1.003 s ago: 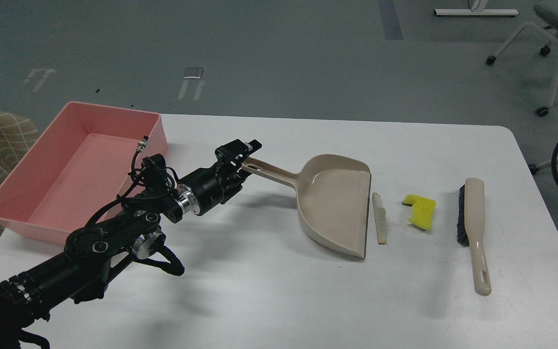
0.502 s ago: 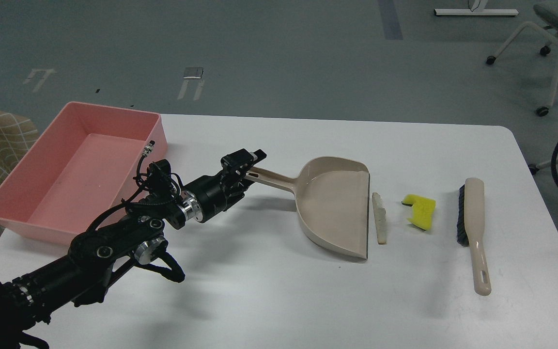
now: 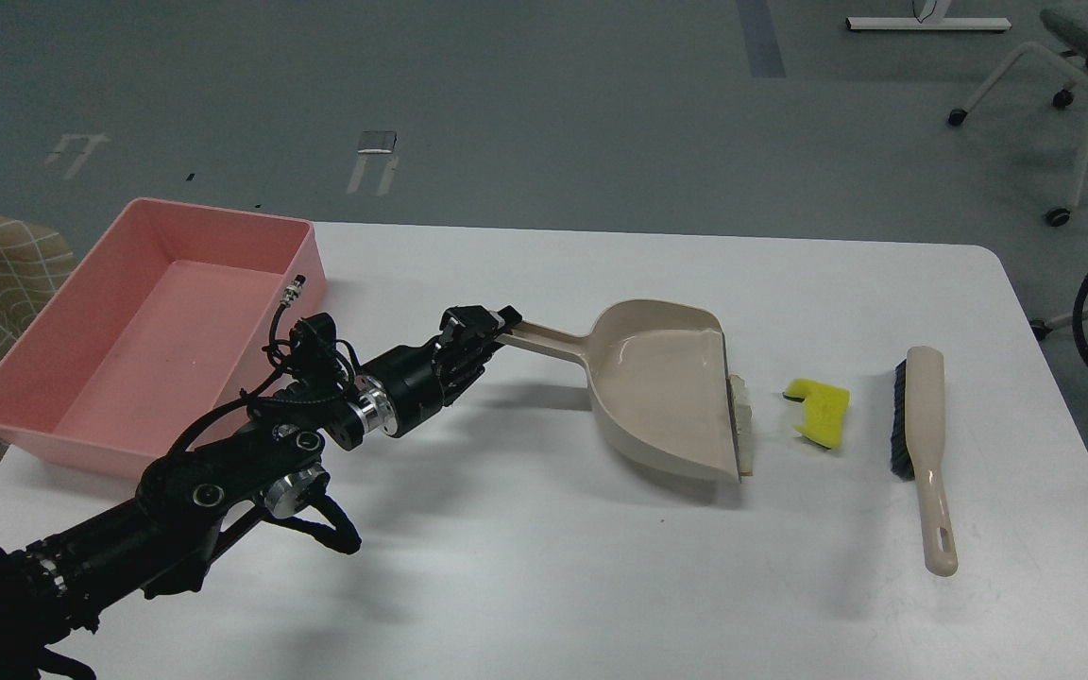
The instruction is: Sweep and dump garbage into bin
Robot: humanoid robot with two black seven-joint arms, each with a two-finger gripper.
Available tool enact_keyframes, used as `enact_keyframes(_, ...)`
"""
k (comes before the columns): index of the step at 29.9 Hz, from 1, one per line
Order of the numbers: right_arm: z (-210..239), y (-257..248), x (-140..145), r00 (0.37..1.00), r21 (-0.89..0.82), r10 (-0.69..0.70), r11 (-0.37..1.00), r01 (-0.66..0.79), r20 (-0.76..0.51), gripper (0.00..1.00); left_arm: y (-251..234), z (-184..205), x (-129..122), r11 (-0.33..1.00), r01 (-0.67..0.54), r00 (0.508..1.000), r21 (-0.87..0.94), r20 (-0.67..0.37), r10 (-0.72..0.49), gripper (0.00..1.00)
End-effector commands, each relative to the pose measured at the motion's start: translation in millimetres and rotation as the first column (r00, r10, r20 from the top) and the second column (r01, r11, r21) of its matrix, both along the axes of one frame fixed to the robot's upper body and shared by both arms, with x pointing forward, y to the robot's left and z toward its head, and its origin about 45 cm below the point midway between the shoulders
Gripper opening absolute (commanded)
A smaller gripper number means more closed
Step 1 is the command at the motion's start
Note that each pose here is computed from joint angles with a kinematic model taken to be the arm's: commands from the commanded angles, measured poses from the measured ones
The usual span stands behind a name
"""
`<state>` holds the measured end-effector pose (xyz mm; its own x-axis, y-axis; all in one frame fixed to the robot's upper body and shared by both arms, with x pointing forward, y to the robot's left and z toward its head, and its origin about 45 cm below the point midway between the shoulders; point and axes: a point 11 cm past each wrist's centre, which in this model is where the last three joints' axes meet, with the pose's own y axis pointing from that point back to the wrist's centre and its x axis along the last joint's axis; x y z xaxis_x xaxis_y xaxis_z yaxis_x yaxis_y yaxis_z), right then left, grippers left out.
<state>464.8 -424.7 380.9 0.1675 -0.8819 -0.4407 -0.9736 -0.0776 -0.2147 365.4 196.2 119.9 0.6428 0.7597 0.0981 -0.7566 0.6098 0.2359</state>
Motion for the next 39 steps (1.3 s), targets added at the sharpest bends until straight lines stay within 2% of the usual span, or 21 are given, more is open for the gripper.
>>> enact_keyframes(1, 0, 0, 0, 1.0, 0.0, 0.0, 1.0, 0.0, 0.0, 1.0, 0, 0, 0, 1.0, -0.001, 1.0, 0.003, 0.003, 0.001, 0.05)
enact_keyframes(3, 0, -1, 0, 1.0, -0.001, -0.001, 1.0, 0.001, 0.0, 1.0, 0, 1, 1, 1.0, -0.001, 1.0, 0.003, 0.004, 0.001, 0.0)
enact_keyframes(9, 4, -5, -2, 1.0, -0.035, -0.01, 0.999, 0.01, 0.001, 1.0, 0, 3, 3, 1.0, 0.001, 1.0, 0.005, 0.011, -0.001, 0.0)
enact_keyframes(13, 8, -20, -8, 0.999, -0.168, -0.042, 0.985, 0.037, -0.027, 1.0, 5, 6, 5, 1.0, -0.002, 1.0, 0.015, 0.02, 0.002, 0.0)
enact_keyframes(14, 9, -23, -10, 0.998, -0.288, -0.051, 0.957, 0.035, -0.048, 1.0, 7, 7, 5, 1.0, -0.002, 1.0, 0.013, 0.027, 0.002, 0.0)
enact_keyframes(18, 34, -7, -28, 0.999, -0.633, -0.005, 0.774, -0.027, -0.049, 1.0, 5, 6, 3, 1.0, 0.009, 0.999, 0.015, 0.037, -0.01, 0.0)
enact_keyframes(19, 34, -7, -28, 0.999, -0.634, -0.005, 0.773, -0.027, -0.049, 1.0, 5, 6, 3, 1.0, 0.009, 0.999, 0.015, 0.037, -0.01, 0.0)
enact_keyframes(22, 32, -6, -51, 0.997, -0.791, 0.011, 0.608, -0.069, -0.079, 1.0, 2, 4, 1, 1.0, 0.019, 0.999, 0.021, 0.039, -0.02, 0.0)
enact_keyframes(24, 45, 0, -72, 0.995, -0.926, 0.041, 0.362, -0.104, -0.096, 1.0, 0, 4, -1, 1.0, 0.026, 0.999, 0.017, 0.048, -0.027, 0.0)
enact_keyframes(25, 45, 0, -73, 0.995, -0.927, 0.041, 0.361, -0.105, -0.096, 1.0, 0, 4, -1, 1.0, 0.026, 0.999, 0.017, 0.048, -0.027, 0.0)
enact_keyframes(27, 40, 2, -85, 0.988, -0.974, 0.053, 0.165, -0.155, -0.148, 1.0, 0, 7, 0, 1.0, 0.029, 0.997, 0.001, 0.071, -0.029, 0.0)
enact_keyframes(30, 15, -3, -95, 0.963, -0.962, 0.065, 0.054, -0.266, -0.262, 1.0, 2, 9, 1, 1.0, 0.027, 0.996, 0.0, 0.08, -0.027, 0.0)
enact_keyframes(33, -6, -9, -101, 0.948, -0.948, 0.032, 0.018, -0.317, -0.317, 1.0, 4, 9, 1, 1.0, 0.025, 0.996, 0.002, 0.08, -0.026, 0.0)
enact_keyframes(35, -47, -7, -118, 0.906, -0.905, 0.02, -0.057, -0.422, -0.423, 1.0, 3, 9, 1, 1.0, 0.027, 0.996, 0.002, 0.08, -0.027, 0.0)
enact_keyframes(39, -76, -2, -138, 0.857, -0.853, 0.028, -0.112, -0.509, -0.515, 1.0, 3, 5, -2, 0.999, 0.031, 0.997, 0.01, 0.071, -0.032, 0.0)
